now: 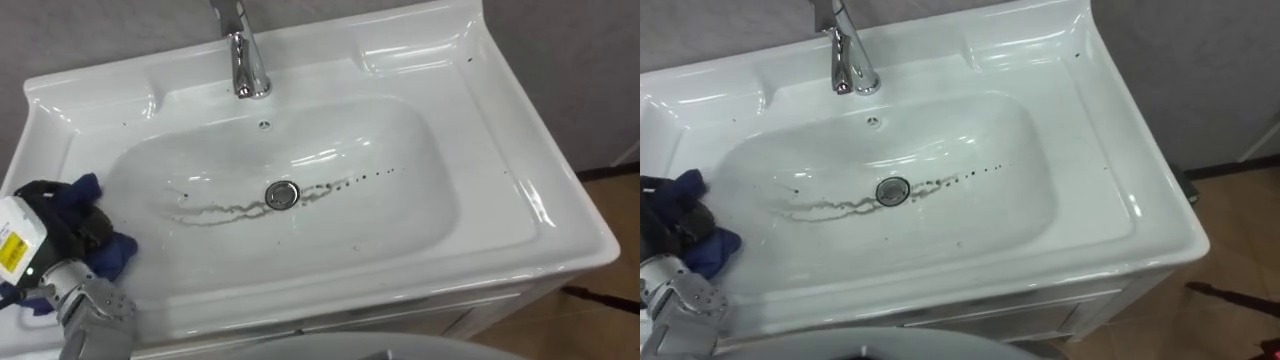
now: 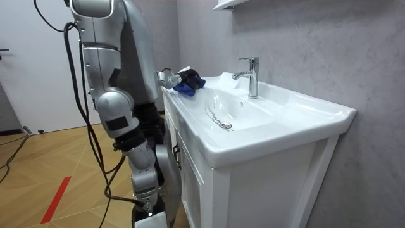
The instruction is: Wipe basin
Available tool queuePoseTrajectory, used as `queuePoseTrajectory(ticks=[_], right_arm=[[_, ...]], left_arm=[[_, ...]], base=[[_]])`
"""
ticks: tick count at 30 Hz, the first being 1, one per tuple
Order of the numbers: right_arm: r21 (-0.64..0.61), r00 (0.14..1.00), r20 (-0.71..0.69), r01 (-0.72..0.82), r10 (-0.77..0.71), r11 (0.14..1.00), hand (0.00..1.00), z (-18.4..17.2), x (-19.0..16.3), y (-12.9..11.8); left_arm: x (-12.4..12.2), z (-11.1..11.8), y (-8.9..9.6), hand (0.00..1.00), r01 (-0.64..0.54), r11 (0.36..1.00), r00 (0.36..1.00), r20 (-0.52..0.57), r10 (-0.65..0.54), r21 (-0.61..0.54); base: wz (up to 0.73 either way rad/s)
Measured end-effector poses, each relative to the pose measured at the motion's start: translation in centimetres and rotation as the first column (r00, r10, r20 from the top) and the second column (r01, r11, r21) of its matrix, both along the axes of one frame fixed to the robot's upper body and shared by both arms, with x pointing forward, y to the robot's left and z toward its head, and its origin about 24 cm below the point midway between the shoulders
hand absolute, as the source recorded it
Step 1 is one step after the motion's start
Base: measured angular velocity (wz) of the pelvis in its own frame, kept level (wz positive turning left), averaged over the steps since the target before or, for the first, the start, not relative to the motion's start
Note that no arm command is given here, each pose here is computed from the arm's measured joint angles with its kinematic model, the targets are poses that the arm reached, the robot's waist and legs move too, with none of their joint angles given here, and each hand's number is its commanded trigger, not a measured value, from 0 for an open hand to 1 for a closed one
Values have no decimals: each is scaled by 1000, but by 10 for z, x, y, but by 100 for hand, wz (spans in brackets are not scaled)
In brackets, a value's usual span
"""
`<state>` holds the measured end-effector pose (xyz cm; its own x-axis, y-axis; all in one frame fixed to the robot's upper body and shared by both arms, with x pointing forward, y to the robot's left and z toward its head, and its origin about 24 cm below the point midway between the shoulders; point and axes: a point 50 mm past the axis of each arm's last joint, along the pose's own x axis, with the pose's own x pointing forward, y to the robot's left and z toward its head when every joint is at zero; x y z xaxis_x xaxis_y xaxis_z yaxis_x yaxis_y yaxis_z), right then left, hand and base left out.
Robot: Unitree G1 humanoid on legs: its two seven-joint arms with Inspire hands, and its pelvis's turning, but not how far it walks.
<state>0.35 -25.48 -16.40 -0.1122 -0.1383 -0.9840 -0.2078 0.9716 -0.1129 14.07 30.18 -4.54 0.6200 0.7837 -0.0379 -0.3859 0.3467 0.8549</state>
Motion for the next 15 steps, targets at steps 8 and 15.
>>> queuePoseTrajectory(ticks=[8, 15], right_arm=[[4, 998, 60, -3, 3, 1000, 0, -1, 6, 2], [47, 994, 105, -11, 6, 999, 0, -4, 8, 12]], left_arm=[[10, 20, -11, 100, 52, 996, 992, 121, -43, -73], [20, 24, -32, 100, 102, 982, 978, 199, -69, -161]], base=[[12], [7]])
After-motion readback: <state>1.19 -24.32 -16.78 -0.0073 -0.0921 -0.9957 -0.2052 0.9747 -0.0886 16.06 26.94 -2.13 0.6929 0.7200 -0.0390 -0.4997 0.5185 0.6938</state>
